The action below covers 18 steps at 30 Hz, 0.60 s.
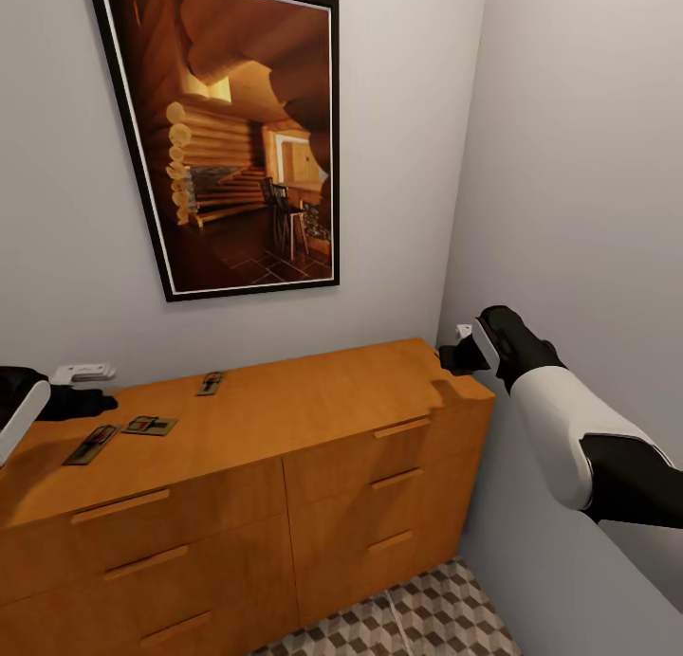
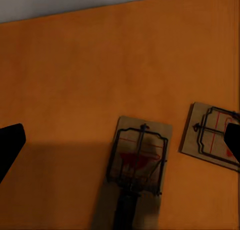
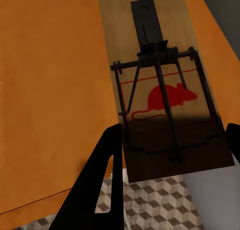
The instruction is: Take the four mousetraps from the cabinet in the bathroom and place them on the bathroom floor. Make sure all four end up on the same floor surface, and ensure that at least two of them are either under or directly next to the same bathroom sink.
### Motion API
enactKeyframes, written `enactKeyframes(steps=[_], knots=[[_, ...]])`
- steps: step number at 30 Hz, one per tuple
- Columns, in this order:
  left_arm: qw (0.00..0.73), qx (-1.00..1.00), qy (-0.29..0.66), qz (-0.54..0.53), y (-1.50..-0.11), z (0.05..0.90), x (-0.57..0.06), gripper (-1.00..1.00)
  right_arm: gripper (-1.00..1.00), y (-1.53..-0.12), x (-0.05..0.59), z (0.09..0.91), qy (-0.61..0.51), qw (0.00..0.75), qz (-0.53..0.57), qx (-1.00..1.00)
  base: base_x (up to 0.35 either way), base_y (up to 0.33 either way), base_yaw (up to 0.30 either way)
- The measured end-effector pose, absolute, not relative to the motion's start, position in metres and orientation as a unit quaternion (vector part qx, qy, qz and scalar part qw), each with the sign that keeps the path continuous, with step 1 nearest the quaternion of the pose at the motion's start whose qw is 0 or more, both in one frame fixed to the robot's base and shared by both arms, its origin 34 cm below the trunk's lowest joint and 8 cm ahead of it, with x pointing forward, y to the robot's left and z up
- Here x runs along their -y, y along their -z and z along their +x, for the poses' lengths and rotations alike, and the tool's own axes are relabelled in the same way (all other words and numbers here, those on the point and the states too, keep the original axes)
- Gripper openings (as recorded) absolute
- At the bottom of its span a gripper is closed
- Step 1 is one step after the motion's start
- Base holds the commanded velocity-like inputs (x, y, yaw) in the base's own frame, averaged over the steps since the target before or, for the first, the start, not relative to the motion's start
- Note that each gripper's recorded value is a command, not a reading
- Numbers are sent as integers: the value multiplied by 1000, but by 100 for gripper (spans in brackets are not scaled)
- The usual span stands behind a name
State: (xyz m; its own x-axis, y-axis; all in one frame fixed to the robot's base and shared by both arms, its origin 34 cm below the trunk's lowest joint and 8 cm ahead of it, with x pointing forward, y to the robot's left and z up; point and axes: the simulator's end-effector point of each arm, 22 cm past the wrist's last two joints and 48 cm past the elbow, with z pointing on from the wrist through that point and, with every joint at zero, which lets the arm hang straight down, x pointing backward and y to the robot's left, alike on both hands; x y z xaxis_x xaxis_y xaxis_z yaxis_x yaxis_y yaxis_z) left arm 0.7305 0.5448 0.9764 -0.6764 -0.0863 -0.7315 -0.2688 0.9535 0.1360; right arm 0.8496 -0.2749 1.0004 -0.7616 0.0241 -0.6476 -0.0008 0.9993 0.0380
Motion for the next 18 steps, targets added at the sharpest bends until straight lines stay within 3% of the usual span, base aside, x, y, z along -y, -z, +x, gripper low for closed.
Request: enactKeyframes(steps=[18], knots=[[361,-922,-109,-88,-945,732,-526,100,-100,-1000,276,849,-18,345,7,-939,0,0,0]])
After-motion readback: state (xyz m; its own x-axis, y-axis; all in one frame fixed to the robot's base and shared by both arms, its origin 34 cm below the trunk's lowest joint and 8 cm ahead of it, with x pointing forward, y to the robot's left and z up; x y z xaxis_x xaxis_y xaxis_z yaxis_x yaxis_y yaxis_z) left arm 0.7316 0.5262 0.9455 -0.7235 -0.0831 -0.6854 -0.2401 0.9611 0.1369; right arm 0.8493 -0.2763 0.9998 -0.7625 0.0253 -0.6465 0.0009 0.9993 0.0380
